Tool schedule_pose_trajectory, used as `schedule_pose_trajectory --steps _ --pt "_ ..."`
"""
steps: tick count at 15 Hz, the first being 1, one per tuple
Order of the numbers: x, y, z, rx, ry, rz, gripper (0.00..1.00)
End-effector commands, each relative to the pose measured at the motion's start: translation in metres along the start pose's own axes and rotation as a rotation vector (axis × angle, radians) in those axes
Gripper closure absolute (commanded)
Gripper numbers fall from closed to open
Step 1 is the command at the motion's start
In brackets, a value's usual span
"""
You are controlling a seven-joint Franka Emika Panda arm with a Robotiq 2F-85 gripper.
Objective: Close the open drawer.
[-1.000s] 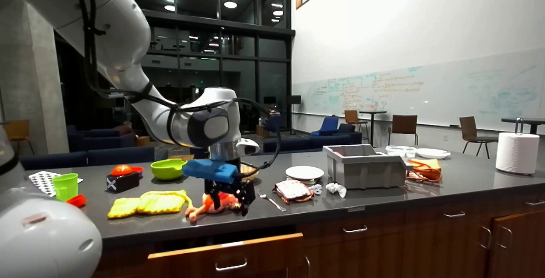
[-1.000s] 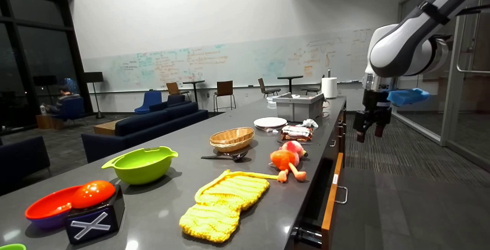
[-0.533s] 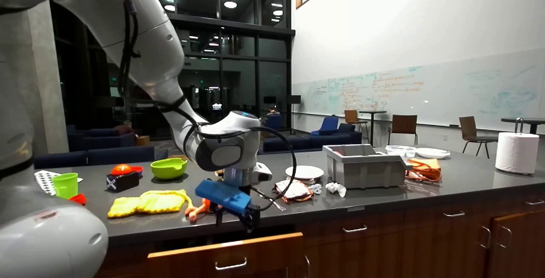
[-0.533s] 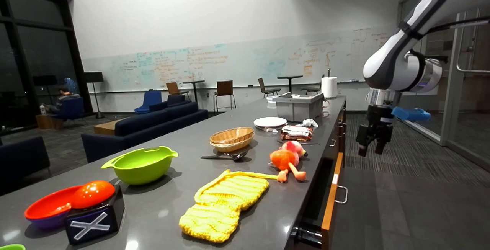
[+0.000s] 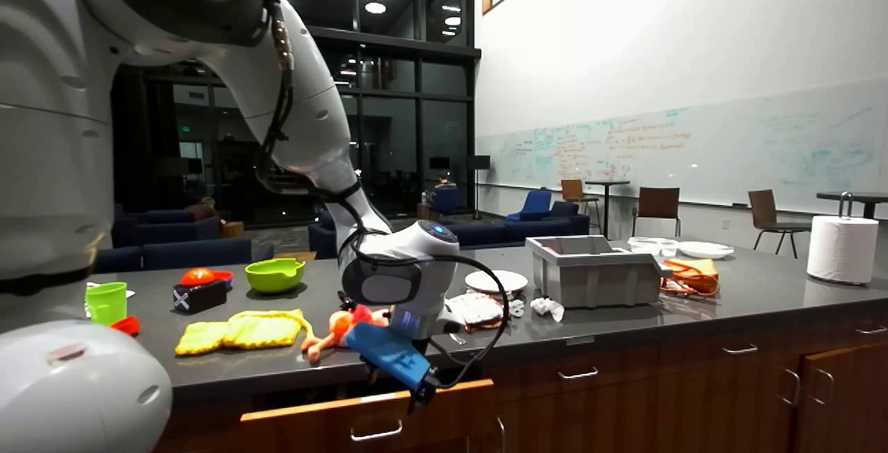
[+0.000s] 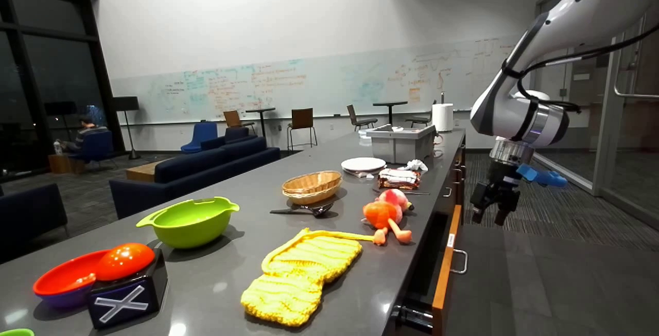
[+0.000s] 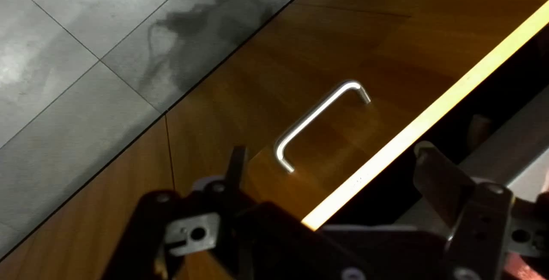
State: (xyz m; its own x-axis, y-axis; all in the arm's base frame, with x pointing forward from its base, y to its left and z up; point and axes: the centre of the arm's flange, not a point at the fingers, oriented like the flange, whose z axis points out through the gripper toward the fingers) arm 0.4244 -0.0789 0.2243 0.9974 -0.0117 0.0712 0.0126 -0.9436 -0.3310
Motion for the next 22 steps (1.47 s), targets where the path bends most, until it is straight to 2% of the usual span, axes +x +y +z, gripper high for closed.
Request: schedule_pose_trajectory --steps 1,4,5,6,14,16,22 --pt "0.025 0.020 0.023 0.001 0.010 0.013 0.00" --pt "0.036 0.031 0.027 -0.028 0.015 0.025 0.00" --pt "0.039 0.036 0.027 -0.036 0.019 0.028 0.07" --pt "0.042 0.039 0.028 -0.042 0.023 0.033 0.27" --pt "0.054 0.044 0.039 -0.031 0.052 0.043 0.88" --pt "0.056 0.041 0.044 -0.020 0.052 0.047 0.99" --pt "0.061 0.035 0.057 0.011 0.056 0.066 1.00"
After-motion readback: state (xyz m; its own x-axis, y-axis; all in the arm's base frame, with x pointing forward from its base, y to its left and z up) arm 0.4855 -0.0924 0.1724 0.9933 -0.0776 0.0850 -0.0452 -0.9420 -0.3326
